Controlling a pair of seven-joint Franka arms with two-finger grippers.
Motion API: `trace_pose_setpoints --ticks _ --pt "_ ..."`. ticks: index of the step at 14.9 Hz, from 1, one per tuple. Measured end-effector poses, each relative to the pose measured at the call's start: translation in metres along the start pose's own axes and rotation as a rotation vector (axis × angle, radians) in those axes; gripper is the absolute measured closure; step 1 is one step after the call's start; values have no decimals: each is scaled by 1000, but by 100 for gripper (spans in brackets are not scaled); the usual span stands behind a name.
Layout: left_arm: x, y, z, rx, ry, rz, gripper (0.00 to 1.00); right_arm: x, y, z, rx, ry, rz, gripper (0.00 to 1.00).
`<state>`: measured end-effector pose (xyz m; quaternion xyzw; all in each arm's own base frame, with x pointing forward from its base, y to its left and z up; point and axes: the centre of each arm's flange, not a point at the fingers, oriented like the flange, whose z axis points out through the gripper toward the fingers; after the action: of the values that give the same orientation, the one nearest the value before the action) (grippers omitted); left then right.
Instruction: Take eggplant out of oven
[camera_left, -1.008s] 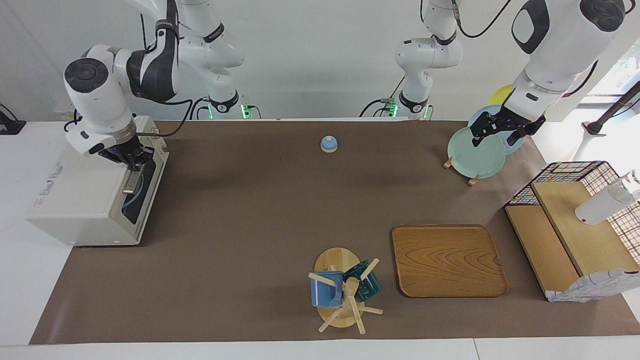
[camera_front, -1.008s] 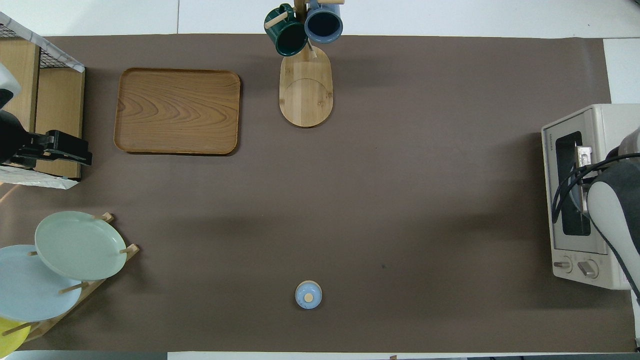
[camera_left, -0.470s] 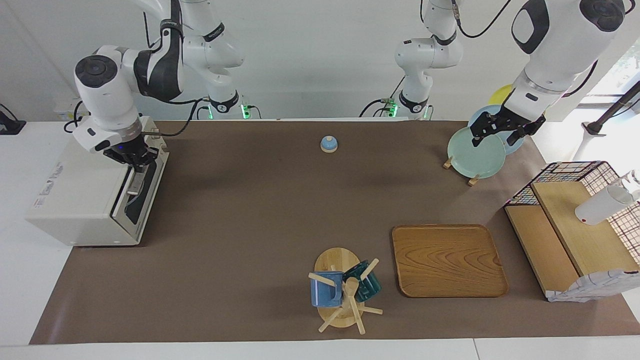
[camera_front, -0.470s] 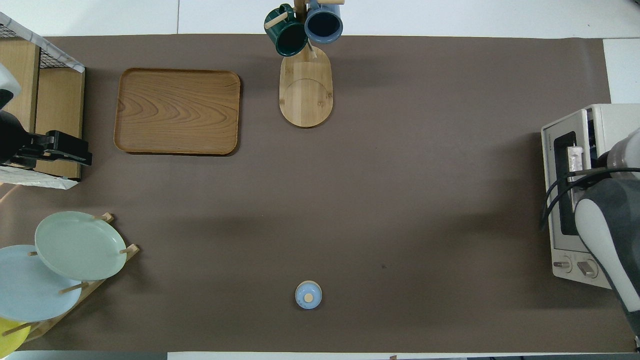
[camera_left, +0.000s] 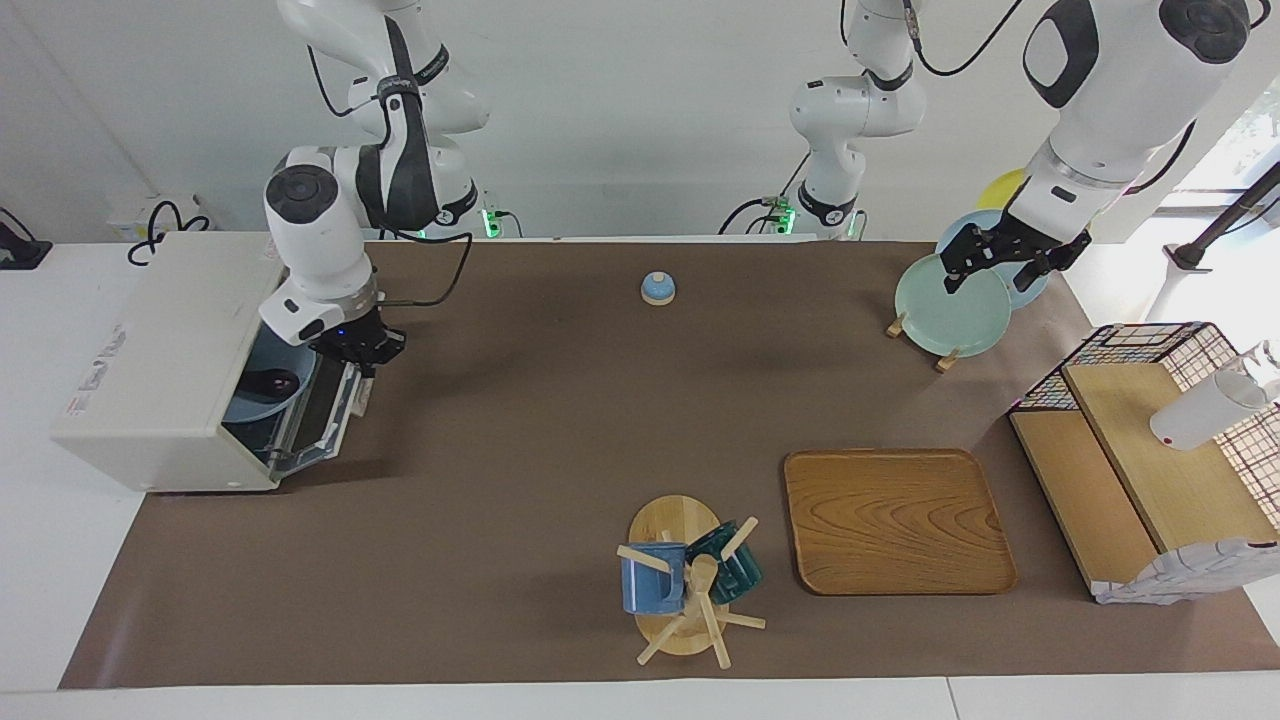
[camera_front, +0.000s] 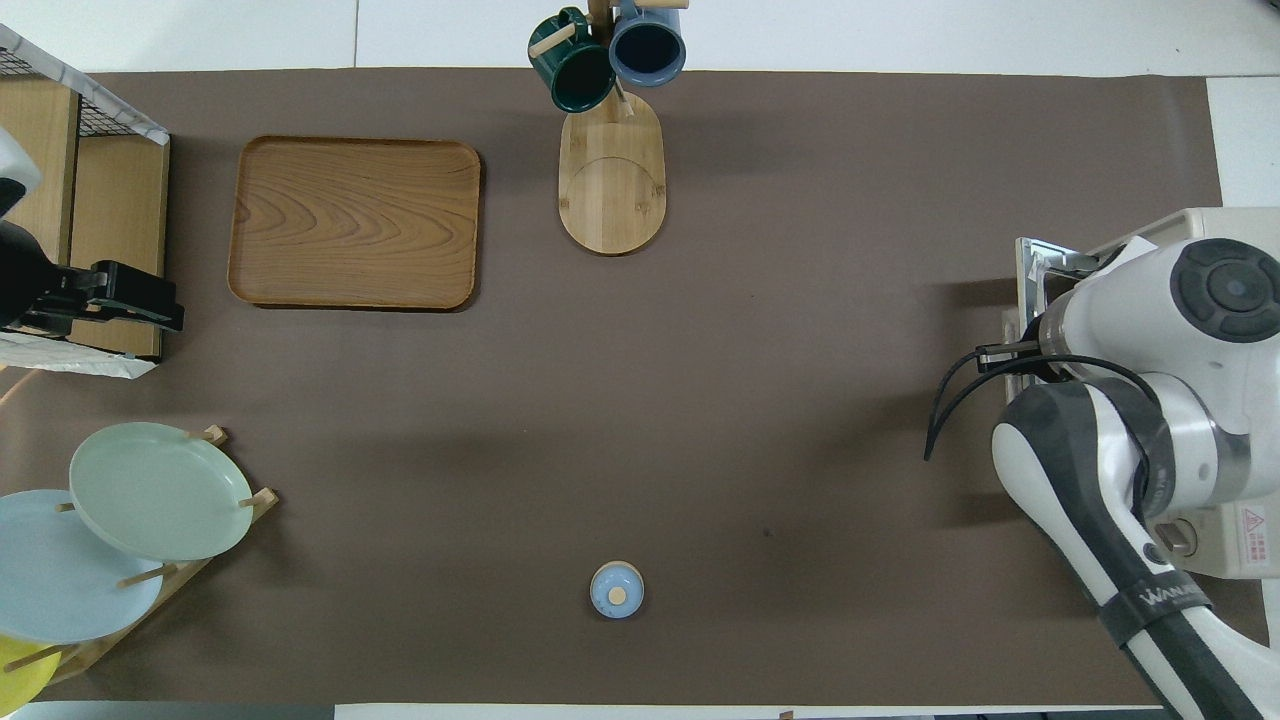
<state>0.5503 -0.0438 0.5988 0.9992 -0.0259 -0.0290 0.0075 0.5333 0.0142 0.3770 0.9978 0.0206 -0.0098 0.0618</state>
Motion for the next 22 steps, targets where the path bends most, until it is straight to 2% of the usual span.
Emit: trace_pose_setpoints --ticks 8,13,17,18,21,22 --pt "0 0 0 0 0 0 0 7 -16 60 43 -21 54 99" --pt "0 0 0 0 0 0 0 8 -18 63 44 -22 88 99" --pt "0 0 0 0 0 0 0 16 -35 46 48 7 66 99" --pt "0 0 0 0 0 0 0 18 -38 36 46 3 61 94" --pt "0 0 0 0 0 0 0 22 -36 -15 15 -79 36 62" --pt "0 0 0 0 0 0 0 20 -31 -31 -14 -106 -17 52"
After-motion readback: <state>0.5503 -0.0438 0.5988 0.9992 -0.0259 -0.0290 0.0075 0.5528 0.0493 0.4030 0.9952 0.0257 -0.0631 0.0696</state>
